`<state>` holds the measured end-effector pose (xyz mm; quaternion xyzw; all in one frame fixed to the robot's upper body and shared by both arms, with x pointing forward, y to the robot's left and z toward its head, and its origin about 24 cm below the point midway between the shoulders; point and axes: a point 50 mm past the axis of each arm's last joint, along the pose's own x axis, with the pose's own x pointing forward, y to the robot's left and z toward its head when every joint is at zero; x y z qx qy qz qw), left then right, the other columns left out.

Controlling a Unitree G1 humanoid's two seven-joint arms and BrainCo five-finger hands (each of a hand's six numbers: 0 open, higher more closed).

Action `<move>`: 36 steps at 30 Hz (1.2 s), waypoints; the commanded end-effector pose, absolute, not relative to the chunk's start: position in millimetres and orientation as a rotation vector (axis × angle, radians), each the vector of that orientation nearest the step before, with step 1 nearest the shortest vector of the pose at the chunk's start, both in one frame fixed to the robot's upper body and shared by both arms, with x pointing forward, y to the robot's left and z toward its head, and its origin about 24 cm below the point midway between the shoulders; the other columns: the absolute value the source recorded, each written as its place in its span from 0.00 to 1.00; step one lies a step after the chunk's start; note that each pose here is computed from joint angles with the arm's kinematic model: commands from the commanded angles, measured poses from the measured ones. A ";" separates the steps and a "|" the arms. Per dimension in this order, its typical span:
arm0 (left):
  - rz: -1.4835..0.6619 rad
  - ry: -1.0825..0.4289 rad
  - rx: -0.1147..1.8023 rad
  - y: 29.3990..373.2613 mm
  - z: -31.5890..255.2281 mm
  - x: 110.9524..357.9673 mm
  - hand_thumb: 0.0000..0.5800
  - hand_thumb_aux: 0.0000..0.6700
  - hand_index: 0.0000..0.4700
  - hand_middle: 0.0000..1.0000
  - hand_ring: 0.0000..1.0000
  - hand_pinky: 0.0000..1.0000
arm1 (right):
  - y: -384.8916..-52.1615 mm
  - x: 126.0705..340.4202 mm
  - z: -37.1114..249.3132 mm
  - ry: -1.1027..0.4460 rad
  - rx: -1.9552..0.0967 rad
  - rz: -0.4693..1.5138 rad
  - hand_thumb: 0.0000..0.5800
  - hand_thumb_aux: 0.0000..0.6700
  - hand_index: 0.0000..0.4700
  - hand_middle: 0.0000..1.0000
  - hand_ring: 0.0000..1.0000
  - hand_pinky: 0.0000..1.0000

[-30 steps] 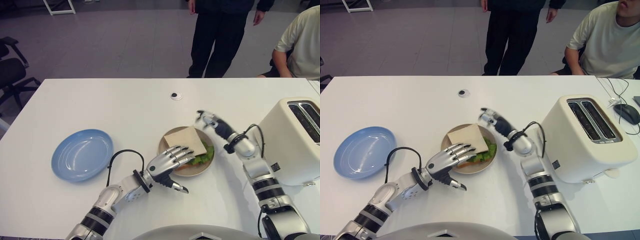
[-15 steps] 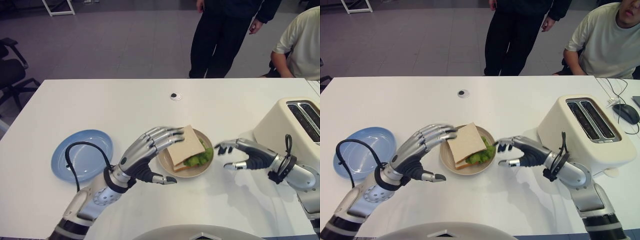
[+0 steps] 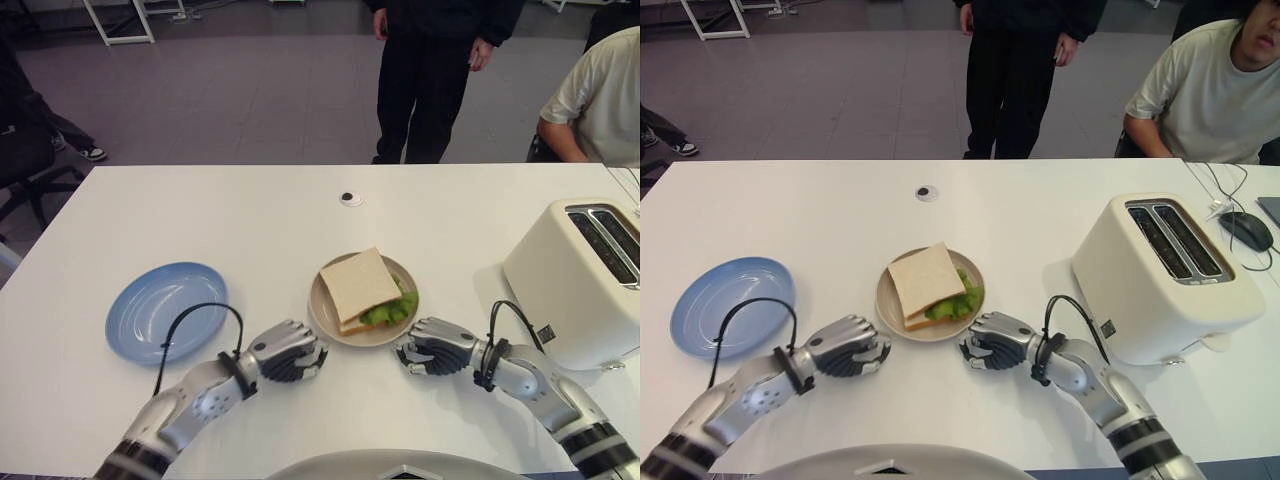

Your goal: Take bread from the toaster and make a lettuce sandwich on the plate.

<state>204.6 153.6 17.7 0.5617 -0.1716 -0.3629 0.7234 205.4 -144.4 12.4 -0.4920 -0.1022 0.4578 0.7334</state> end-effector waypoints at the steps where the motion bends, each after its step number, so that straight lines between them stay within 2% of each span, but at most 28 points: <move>1: -0.722 -0.335 1.489 161.7 -5.6 241.3 1.00 1.00 1.00 1.00 1.00 1.00 | -159.6 206.5 -49.4 0.065 -1.266 1.012 0.97 0.82 0.82 0.98 0.98 0.98; 4: -0.605 -0.365 1.594 165.6 -5.7 270.8 1.00 1.00 1.00 1.00 1.00 1.00 | -157.4 238.8 -49.8 0.086 -1.258 0.844 0.92 0.72 0.72 0.96 0.96 0.96; 6: -0.546 -0.396 1.600 166.0 -4.4 278.0 1.00 1.00 1.00 1.00 1.00 1.00 | -157.0 264.5 -45.3 0.066 -1.312 0.711 0.76 0.51 0.51 0.96 0.96 0.96; 8: -0.524 -0.421 1.594 165.7 -5.1 278.8 1.00 1.00 1.00 1.00 1.00 1.00 | -155.3 273.0 -41.0 0.016 -1.318 0.644 0.75 0.50 0.50 0.96 0.96 0.96; 9: -0.517 -0.432 1.587 165.9 -5.6 278.4 1.00 1.00 1.00 1.00 1.00 1.00 | -151.6 272.5 -38.9 -0.030 -1.299 0.627 0.10 0.05 0.05 0.95 0.95 0.95; 10: -0.511 -0.443 1.579 166.1 -6.1 277.8 1.00 1.00 1.00 1.00 1.00 1.00 | -147.6 271.6 -36.9 -0.074 -1.275 0.617 0.00 0.00 0.00 0.95 0.95 0.95; 11: -0.496 -0.461 1.555 165.2 -5.1 276.1 1.00 1.00 1.00 1.00 1.00 1.00 | -142.3 271.7 -32.2 -0.136 -1.244 0.599 0.00 0.00 0.00 0.87 0.87 0.87; 12: -0.471 -0.481 1.515 164.0 -3.0 274.1 1.00 1.00 1.00 0.61 0.61 0.61 | -137.3 272.2 -26.1 -0.196 -1.208 0.580 0.00 0.00 0.00 0.83 0.83 0.83; 13: -0.443 -0.498 1.468 162.9 -0.3 271.6 0.94 0.75 0.75 0.21 0.21 0.21 | -134.3 273.6 -19.3 -0.240 -1.153 0.550 0.00 0.00 0.00 0.73 0.73 0.73; 14: -0.418 -0.512 1.425 162.1 2.6 269.1 0.86 0.63 0.63 0.00 0.00 0.00 | -133.5 274.5 -14.0 -0.269 -1.110 0.526 0.00 0.00 0.00 0.72 0.72 0.72; 15: -0.387 -0.527 1.376 162.0 6.6 266.1 0.76 0.51 0.51 0.00 0.00 0.00 | -136.0 276.6 -8.0 -0.294 -1.078 0.486 0.00 0.00 0.00 0.71 0.71 0.71; 16: -0.358 -0.540 1.332 162.4 10.8 263.0 0.33 0.18 0.18 0.00 0.00 0.00 | -140.0 278.5 -2.8 -0.309 -1.050 0.452 0.00 0.00 0.00 0.56 0.56 0.56; 17: -0.325 -0.554 1.276 162.9 16.6 259.8 0.12 0.06 0.06 0.00 0.00 0.00 | -146.1 280.9 3.4 -0.323 -1.018 0.403 0.00 0.00 0.00 0.56 0.56 0.56; 18: -0.282 -0.568 1.199 163.5 24.3 256.4 0.02 0.01 0.01 0.00 0.00 0.00 | -153.8 283.3 10.1 -0.331 -0.978 0.348 0.00 0.00 0.00 0.56 0.56 0.56; 20: -0.205 -0.584 1.048 166.5 38.7 248.9 0.00 0.00 0.00 0.00 0.00 0.00 | -168.6 285.9 21.6 -0.342 -0.897 0.247 0.00 0.00 0.00 0.53 0.53 0.53; 22: -0.128 -0.592 0.843 171.2 52.7 236.9 0.00 0.00 0.00 0.00 0.00 0.00 | -183.1 287.1 33.8 -0.365 -0.826 0.152 0.00 0.00 0.00 0.44 0.44 0.44; 24: -0.089 -0.586 0.624 174.7 62.8 225.9 0.00 0.00 0.00 0.00 0.00 0.00 | -188.3 288.7 44.4 -0.405 -0.763 0.108 0.00 0.00 0.00 0.00 0.00 0.00; 27: -0.077 -0.567 0.361 177.5 71.9 226.2 0.00 0.00 0.00 0.00 0.00 0.00 | -179.5 283.4 55.8 -0.507 -0.699 0.141 0.00 0.00 0.00 0.00 0.00 0.00; 29: -0.084 -0.549 0.253 179.5 72.9 228.2 0.00 0.00 0.00 0.00 0.00 0.00 | -172.3 278.5 60.0 -0.535 -0.594 0.186 0.00 0.00 0.00 0.00 0.00 0.00; 36: -0.262 -0.551 0.059 164.5 76.5 216.1 0.00 0.00 0.00 0.00 0.00 0.00 | -162.6 268.4 73.5 -0.551 -0.239 0.372 0.00 0.00 0.00 0.00 0.00 0.00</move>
